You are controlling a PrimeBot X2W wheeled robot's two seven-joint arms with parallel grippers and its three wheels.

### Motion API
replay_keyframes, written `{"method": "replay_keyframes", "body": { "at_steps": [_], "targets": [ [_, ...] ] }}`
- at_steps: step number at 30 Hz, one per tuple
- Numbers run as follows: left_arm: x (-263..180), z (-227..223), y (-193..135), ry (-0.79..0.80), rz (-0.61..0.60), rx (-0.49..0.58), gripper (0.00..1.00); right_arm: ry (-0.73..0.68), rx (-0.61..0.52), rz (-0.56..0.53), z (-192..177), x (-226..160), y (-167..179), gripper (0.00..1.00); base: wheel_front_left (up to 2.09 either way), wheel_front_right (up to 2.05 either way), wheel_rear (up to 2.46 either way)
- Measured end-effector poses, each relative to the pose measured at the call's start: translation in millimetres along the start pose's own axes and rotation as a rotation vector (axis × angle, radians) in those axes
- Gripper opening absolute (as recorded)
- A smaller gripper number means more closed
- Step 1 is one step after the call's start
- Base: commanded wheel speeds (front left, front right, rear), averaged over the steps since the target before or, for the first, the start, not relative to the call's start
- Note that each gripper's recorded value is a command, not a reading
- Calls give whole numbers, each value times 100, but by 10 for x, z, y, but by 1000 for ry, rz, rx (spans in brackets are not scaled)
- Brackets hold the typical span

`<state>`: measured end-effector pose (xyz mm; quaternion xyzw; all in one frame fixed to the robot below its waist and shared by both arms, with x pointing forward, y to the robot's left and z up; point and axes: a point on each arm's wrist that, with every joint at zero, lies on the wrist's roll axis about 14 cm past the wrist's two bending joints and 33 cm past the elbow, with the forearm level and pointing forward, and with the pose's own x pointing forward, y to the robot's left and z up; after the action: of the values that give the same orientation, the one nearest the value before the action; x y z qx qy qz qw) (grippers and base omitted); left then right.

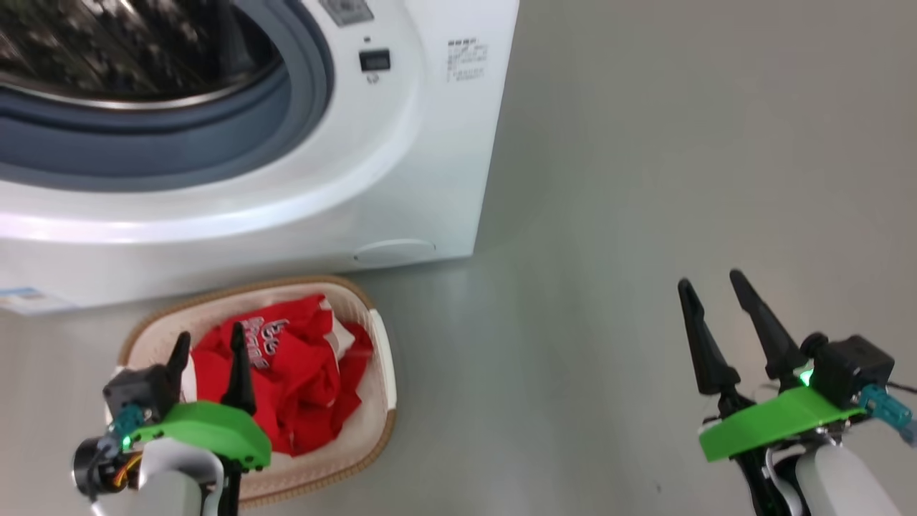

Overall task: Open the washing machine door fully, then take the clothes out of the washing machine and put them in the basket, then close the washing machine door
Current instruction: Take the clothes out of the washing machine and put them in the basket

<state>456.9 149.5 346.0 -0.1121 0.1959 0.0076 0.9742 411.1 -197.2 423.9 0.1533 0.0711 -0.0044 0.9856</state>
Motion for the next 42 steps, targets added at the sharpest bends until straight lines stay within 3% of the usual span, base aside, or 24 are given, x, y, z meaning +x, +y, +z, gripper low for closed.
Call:
{"method": "replay_keyframes", "body": {
  "at_steps": [17, 29, 42],
  "targets": [
    [-682, 911, -40, -321, -70, 47, 100, -46, 1, 7, 173, -414, 29, 100, 0, 0, 0],
    [-1054, 901, -4, -360, -67, 64, 100, -49, 0, -20, 171, -576, -52, 100, 0, 0, 0],
    [-1104, 854, 51, -352, -40, 59, 100, -38, -1, -24, 133, -594, -61, 100, 0, 0, 0]
  ]
}}
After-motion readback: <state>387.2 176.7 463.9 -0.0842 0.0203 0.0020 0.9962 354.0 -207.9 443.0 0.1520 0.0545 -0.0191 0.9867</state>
